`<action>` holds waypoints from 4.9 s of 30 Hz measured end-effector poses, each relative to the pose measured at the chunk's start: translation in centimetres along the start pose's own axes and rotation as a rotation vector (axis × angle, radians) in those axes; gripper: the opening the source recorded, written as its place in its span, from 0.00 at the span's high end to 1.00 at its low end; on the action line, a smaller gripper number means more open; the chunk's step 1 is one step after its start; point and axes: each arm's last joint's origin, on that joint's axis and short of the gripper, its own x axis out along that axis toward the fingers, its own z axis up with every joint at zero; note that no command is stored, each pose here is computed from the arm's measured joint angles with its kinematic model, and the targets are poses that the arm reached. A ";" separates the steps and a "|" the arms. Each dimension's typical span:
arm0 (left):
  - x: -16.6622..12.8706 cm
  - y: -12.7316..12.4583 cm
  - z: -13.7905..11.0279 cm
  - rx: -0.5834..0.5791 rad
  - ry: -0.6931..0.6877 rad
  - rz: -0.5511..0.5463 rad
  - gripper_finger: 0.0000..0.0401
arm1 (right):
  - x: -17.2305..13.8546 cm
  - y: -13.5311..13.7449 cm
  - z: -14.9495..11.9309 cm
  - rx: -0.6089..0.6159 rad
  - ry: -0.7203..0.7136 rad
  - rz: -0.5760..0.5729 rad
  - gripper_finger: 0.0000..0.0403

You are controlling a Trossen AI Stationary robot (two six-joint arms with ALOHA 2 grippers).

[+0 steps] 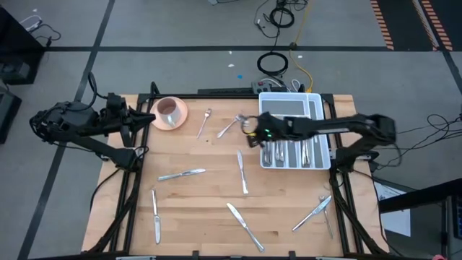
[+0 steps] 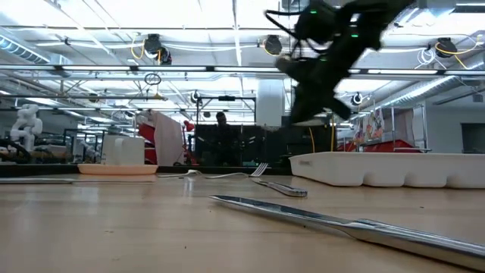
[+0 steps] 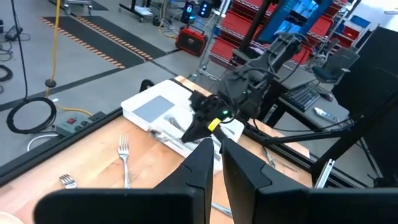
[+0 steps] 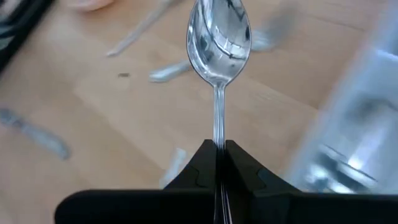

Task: Sort silverware
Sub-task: Put the silver spoon into the white silverware tray, then put the silver knife into the white silverware tray

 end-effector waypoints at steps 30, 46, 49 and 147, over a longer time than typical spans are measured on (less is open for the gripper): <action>0.0 0.1 0.1 -0.003 -0.015 0.023 0.90 | -9.4 -10.7 -9.2 0.364 -0.037 -0.456 1.00; 0.0 0.1 0.1 0.004 -0.030 0.049 0.90 | -7.5 -13.6 -12.3 0.457 -0.043 -0.454 1.00; 0.0 0.1 0.1 0.004 -0.030 0.049 0.90 | -7.2 -13.8 -12.6 0.459 -0.037 -0.443 1.00; 12.5 3.0 -25.2 -0.185 1.023 0.400 0.57 | -11.1 -9.5 -7.8 0.041 -0.019 -0.344 0.47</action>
